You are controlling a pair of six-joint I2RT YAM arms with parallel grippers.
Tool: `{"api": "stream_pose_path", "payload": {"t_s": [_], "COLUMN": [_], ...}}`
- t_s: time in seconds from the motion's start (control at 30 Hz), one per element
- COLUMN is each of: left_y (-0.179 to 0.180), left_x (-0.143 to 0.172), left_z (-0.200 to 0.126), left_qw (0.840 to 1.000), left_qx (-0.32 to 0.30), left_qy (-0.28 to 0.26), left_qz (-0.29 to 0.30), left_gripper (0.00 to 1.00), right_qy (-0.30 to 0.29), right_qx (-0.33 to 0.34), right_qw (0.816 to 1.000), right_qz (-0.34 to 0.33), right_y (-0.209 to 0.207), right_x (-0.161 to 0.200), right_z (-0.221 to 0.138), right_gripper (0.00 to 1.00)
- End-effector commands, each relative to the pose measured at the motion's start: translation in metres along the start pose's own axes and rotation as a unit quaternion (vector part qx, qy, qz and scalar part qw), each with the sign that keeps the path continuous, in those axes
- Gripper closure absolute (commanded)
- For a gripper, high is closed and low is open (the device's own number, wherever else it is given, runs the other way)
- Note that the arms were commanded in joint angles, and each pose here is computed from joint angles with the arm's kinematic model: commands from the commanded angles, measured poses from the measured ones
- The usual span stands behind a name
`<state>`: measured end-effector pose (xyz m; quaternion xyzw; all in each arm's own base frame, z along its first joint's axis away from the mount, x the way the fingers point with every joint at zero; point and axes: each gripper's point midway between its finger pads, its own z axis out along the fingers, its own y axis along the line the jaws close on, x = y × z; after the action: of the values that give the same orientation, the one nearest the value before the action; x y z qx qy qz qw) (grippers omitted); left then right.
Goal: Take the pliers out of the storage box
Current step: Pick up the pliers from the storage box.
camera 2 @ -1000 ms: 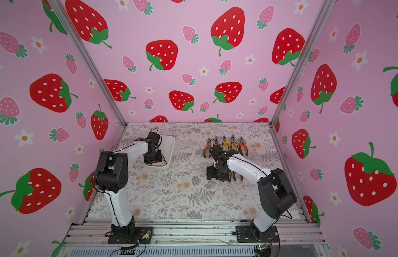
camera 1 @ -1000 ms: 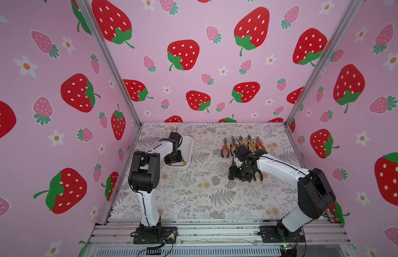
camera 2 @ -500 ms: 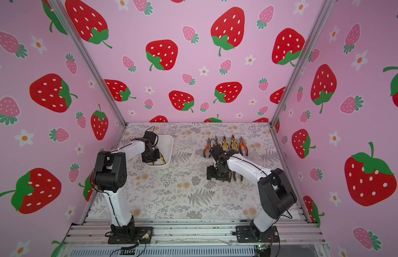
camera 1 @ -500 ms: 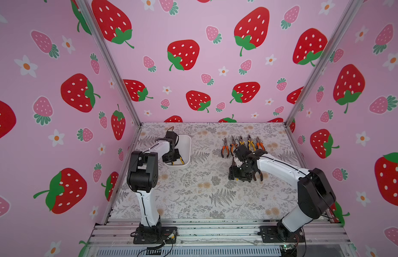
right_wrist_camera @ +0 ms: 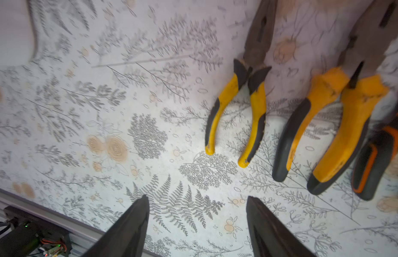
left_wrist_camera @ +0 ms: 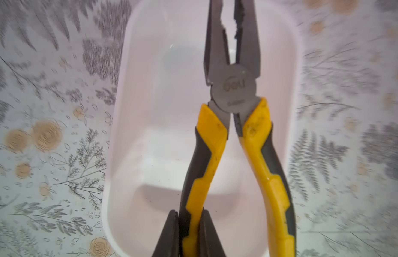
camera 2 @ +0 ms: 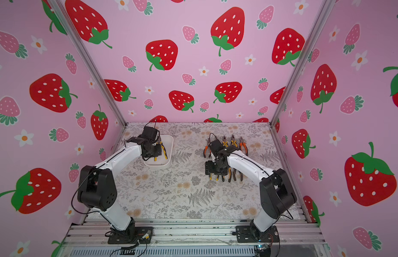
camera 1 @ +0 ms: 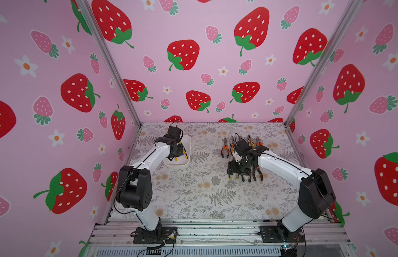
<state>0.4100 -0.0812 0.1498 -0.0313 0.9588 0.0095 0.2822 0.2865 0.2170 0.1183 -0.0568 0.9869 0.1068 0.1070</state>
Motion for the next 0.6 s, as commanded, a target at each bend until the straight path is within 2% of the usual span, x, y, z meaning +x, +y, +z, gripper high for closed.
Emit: {"api": "stream_pose_path", "payload": {"t_s": [0.0,0.1,0.2,0.4,0.57], "left_y": [-0.021,-0.051,-0.071,-0.093,-0.11], "left_x": [-0.03,-0.02,-0.006,0.014,0.017], "left_z": [-0.053,-0.082,-0.101,-0.106,-0.109], "left_qw": [0.99,0.971,0.954,0.942,0.927], "left_qx": [-0.024,-0.033,-0.032,-0.031,-0.05], "left_qy": [-0.113,-0.183,-0.234,-0.254,-0.275], "left_qz": [0.08,0.153,0.186,0.219,0.249], "left_gripper": [1.0,1.0,1.0,1.0,1.0], "right_qy": [-0.033,-0.056,-0.069,-0.08,-0.047], "right_qx": [-0.039,-0.04,-0.045,-0.135,-0.17], "right_qw": [0.999,0.998,0.997,0.986,0.982], "right_qz": [-0.013,-0.014,0.001,0.049,0.067], "right_y": [0.025,0.039,0.051,0.08,0.092], "right_x": [-0.029,-0.059,-0.093,-0.137,-0.143], "right_z": [-0.034,-0.063,-0.094,-0.141,-0.134], "right_gripper": [0.26,0.25,0.22,0.21,0.22]}}
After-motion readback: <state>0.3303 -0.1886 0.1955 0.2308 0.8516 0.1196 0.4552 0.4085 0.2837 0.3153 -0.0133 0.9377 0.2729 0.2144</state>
